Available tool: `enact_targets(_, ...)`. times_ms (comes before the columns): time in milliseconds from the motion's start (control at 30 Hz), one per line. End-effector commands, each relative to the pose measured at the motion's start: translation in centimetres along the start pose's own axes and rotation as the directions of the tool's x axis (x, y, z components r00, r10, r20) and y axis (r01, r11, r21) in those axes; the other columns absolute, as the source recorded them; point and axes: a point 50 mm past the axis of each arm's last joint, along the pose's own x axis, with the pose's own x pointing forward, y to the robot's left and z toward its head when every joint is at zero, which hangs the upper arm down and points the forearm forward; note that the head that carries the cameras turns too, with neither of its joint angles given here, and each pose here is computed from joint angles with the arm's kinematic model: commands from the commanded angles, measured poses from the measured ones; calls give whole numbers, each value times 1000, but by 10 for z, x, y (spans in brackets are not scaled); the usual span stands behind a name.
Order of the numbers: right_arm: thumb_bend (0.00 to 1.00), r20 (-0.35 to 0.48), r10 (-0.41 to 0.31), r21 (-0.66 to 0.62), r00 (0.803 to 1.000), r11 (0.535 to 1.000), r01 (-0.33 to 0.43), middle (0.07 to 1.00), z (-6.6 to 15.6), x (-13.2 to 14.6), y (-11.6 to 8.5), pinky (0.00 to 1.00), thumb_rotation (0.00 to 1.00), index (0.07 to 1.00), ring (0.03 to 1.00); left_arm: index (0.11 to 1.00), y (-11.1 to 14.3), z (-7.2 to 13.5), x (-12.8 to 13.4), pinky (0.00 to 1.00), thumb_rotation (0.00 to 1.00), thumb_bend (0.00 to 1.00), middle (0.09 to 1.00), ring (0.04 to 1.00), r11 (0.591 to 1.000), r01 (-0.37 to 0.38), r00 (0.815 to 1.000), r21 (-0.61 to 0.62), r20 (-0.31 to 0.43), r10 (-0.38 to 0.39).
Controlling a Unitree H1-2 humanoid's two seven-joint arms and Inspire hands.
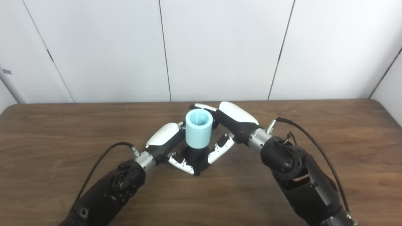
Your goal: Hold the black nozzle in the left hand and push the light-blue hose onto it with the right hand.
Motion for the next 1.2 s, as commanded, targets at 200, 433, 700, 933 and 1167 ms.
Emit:
enact_targets(200, 941, 123, -141, -50, 982, 988, 148, 1000, 20, -4, -22, 775, 239, 1000, 999, 474, -50, -34, -26, 1000, 0, 525, 499, 613, 970, 243, 955, 10, -175, -238)
enact_targets(433, 981, 272, -81, -192, 959, 972, 137, 1000, 27, -16, -32, 855, 299, 1000, 1000, 474, -49, -33, -28, 1000, 0, 525, 499, 603, 970, 241, 956, 12, -177, -235)
enact_targets(700, 905, 381, 42, -272, 924, 960, 69, 1000, 36, -31, -38, 964, 454, 1000, 1000, 476, -47, -35, -28, 1000, 0, 525, 495, 600, 971, 238, 958, 22, -172, -231)
enact_targets(933, 801, 414, 130, -306, 901, 952, 3, 1000, 33, -35, -39, 989, 572, 1000, 1000, 484, -46, -36, -29, 1000, 0, 526, 484, 599, 973, 231, 959, 29, -177, -223)
enact_targets(1167, 781, 387, 181, -334, 904, 941, -45, 1000, 29, -35, -34, 1000, 657, 1000, 1000, 488, -45, -36, -30, 1000, 0, 526, 479, 595, 975, 222, 961, 19, -174, -215)
